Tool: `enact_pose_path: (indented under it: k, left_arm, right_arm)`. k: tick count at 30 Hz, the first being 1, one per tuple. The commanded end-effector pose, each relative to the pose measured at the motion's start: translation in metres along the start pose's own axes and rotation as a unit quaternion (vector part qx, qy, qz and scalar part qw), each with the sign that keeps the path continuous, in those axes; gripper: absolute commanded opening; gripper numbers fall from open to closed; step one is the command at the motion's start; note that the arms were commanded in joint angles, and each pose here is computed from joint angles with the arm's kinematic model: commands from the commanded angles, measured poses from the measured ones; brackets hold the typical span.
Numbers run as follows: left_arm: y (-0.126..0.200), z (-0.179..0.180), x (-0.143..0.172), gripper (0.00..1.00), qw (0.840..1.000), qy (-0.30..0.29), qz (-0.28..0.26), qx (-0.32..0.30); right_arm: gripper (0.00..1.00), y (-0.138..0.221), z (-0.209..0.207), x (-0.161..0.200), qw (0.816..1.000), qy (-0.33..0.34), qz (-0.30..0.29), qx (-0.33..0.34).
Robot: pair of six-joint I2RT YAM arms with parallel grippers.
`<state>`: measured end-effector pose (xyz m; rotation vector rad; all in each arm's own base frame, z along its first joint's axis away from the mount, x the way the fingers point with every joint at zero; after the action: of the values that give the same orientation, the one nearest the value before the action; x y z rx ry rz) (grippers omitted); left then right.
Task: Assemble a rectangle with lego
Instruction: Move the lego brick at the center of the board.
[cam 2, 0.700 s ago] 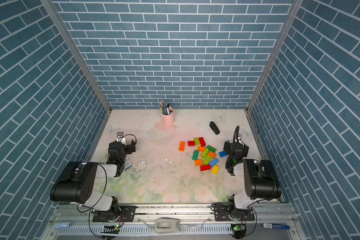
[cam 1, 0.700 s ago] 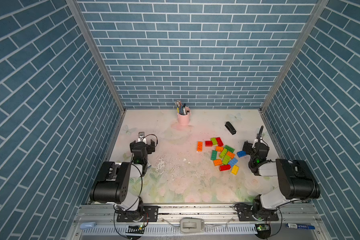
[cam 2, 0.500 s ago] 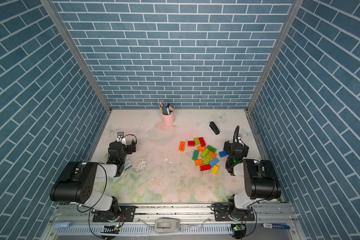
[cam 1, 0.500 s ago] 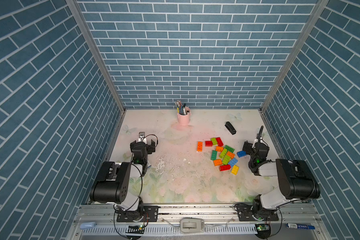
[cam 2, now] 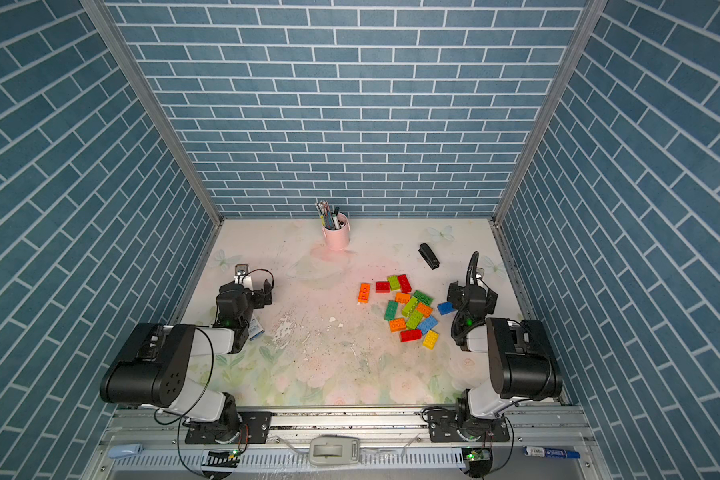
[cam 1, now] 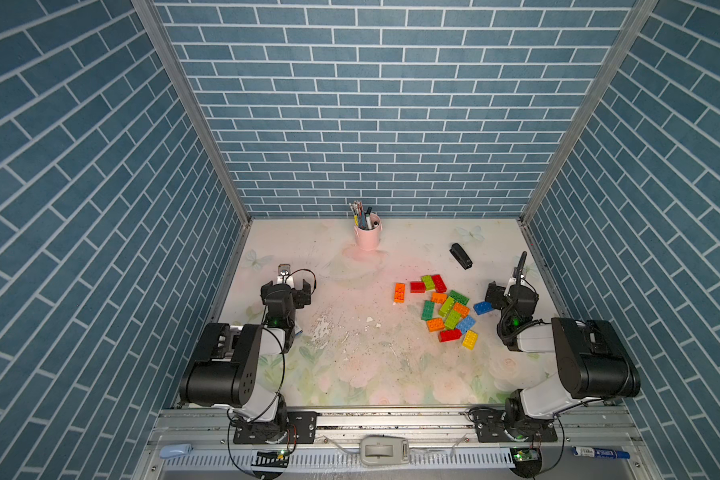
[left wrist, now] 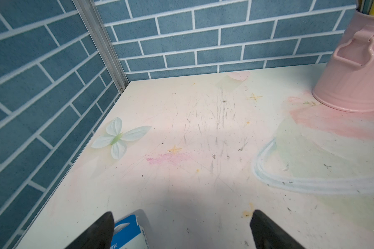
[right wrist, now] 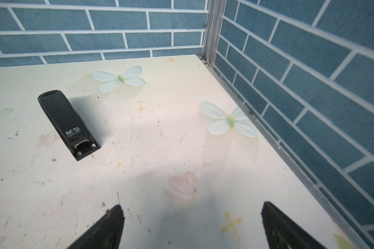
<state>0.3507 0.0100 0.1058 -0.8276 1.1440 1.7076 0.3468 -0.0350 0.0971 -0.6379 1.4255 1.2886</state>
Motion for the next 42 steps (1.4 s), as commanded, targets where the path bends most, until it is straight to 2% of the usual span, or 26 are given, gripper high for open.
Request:
enact_pose_path:
  k: [1,15,20,22,26,28,30,32,33,34,35,37,39,41,42]
  left_arm:
    - [-0.003,0.001,-0.004,0.99,1.000,-0.001,-0.003,0.002]
    - [-0.003,0.000,-0.005,0.99,1.000,-0.003,-0.005,0.005]
    - [0.007,-0.002,-0.042,0.99,0.999,-0.044,0.011,0.022]
    - [0.014,0.008,-0.057,0.99,0.999,-0.029,0.017,0.011]
    - [0.031,0.019,-0.088,0.99,1.000,0.021,0.002,0.010]
    - [0.040,0.026,-0.099,0.99,0.998,0.059,0.018,0.003]
    - [0.047,0.035,-0.106,0.99,0.994,0.096,0.044,-0.010]
    - [0.055,0.043,-0.112,0.99,0.989,0.124,0.075,-0.021]
    - [0.059,0.051,-0.110,0.99,0.984,0.145,0.094,-0.041]
    - [0.063,0.057,-0.106,0.99,0.977,0.173,0.110,-0.052]
    - [0.063,0.057,-0.105,0.99,0.975,0.191,0.113,-0.031]
    - [0.064,0.048,-0.114,0.94,0.973,0.202,0.096,0.051]
    - [0.069,0.036,-0.122,0.85,0.972,0.193,0.092,0.098]
    - [0.073,0.017,-0.123,0.84,0.969,0.186,0.108,0.120]
    - [0.078,0.000,-0.125,0.84,0.972,0.164,0.113,0.128]
  right_arm:
    - [0.99,-0.002,0.002,-0.008,1.000,-0.010,-0.011,-0.004]
    - [0.99,-0.002,0.003,-0.009,1.000,-0.012,-0.010,-0.008]
    - [0.96,0.013,0.011,-0.027,1.000,0.012,-0.021,-0.009]
    - [0.96,0.023,0.012,-0.047,0.999,0.014,-0.023,0.020]
    - [0.99,0.042,0.007,-0.076,0.995,-0.031,-0.010,0.091]
    - [0.99,0.057,0.013,-0.088,0.990,-0.013,0.014,0.141]
    - [0.99,0.065,0.029,-0.095,0.991,-0.012,0.054,0.122]
    - [0.99,0.075,0.039,-0.099,0.987,-0.087,0.101,0.095]
    - [0.99,0.077,0.053,-0.096,0.981,-0.121,0.147,0.033]
    - [0.94,0.079,0.068,-0.094,0.971,-0.145,0.182,-0.046]
    - [0.86,0.082,0.078,-0.092,0.960,-0.168,0.201,-0.094]
    - [0.74,0.087,0.089,-0.090,0.945,-0.198,0.231,-0.119]
    - [0.68,0.090,0.091,-0.079,0.938,-0.195,0.276,-0.082]
    - [0.66,0.096,0.100,-0.062,0.930,-0.169,0.320,-0.057]
    - [0.65,0.101,0.106,-0.051,0.926,-0.155,0.342,-0.043]
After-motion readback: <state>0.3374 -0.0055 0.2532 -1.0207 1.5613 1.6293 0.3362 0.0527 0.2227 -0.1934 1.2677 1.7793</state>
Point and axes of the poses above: each gripper's point midway between its finger pads, its own y axis back along the fingers, its own z axis along the line the jaws close on, x = y × z, the point moved 4 cm from there along y, back along the fingers, and after that the axes turned 14 degrees about -y, right-handed, at the moved point
